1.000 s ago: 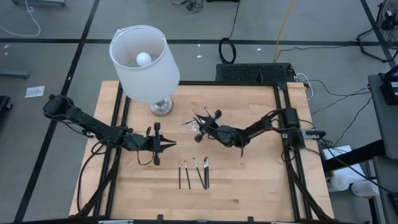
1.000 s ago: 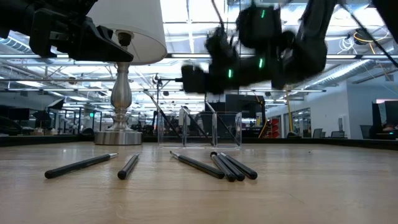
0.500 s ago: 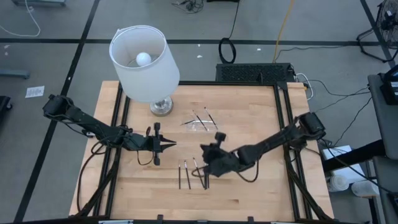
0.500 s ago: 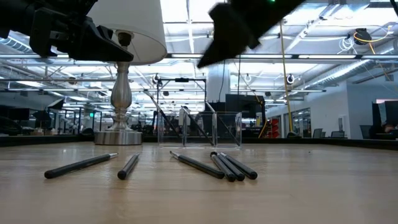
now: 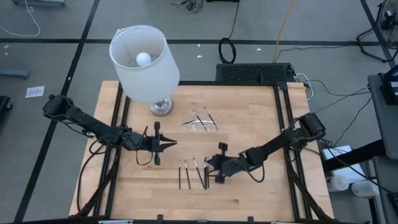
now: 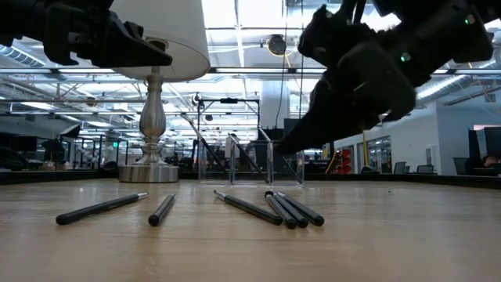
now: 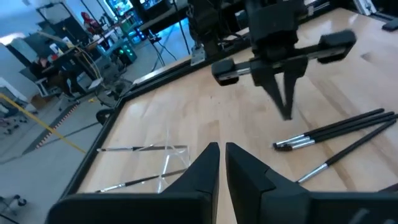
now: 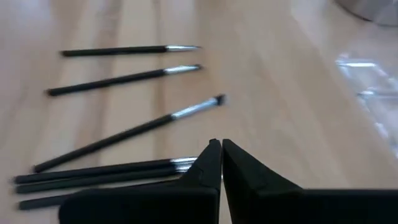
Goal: Put items in baskets/containers
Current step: Put the black eyeshadow brush into the transparent organizer
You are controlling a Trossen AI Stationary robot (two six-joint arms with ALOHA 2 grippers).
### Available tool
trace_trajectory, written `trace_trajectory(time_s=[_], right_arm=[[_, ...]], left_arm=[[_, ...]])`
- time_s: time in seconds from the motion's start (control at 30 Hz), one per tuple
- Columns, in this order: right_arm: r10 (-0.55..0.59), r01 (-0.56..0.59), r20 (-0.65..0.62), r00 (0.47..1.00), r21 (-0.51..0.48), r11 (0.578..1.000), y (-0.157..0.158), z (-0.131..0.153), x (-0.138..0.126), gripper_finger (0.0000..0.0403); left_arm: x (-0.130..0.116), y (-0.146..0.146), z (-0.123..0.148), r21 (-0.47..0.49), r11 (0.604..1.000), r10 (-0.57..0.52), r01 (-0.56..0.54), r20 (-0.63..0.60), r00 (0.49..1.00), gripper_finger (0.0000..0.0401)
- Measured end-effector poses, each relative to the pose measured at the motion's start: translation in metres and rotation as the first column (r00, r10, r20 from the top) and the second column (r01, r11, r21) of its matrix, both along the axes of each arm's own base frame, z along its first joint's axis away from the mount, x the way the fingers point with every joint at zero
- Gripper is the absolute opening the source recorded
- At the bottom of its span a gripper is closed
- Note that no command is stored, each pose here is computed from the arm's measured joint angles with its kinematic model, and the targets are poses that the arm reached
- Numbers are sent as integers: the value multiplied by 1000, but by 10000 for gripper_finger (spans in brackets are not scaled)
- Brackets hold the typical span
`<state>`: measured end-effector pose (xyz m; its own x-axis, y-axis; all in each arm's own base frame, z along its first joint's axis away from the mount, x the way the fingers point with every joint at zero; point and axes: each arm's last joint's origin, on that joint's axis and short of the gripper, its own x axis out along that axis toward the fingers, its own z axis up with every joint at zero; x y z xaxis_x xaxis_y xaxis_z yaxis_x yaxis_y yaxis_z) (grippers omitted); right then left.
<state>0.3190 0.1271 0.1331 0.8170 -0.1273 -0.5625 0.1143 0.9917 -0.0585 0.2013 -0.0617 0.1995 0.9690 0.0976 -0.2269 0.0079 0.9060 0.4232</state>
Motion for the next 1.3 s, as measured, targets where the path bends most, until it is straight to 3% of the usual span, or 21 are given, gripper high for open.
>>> trace_trajectory(time_s=[0.17,0.33,0.67,1.3], right_arm=[[94,-94,-1,996,44,995,8,5,5,0],[90,-87,-22,996,106,991,22,-3,1,0],[74,-69,-64,995,74,995,23,-20,0,0],[56,-53,-42,998,79,995,17,-18,5,0]], left_arm=[[1,3,0,15,1000,10,-10,-2,1000,37],[1,3,-1,4,1000,17,-17,-10,1000,37],[1,3,-2,-20,1000,23,-23,-12,1000,37],[1,4,-3,-34,999,28,-28,-24,999,37]])
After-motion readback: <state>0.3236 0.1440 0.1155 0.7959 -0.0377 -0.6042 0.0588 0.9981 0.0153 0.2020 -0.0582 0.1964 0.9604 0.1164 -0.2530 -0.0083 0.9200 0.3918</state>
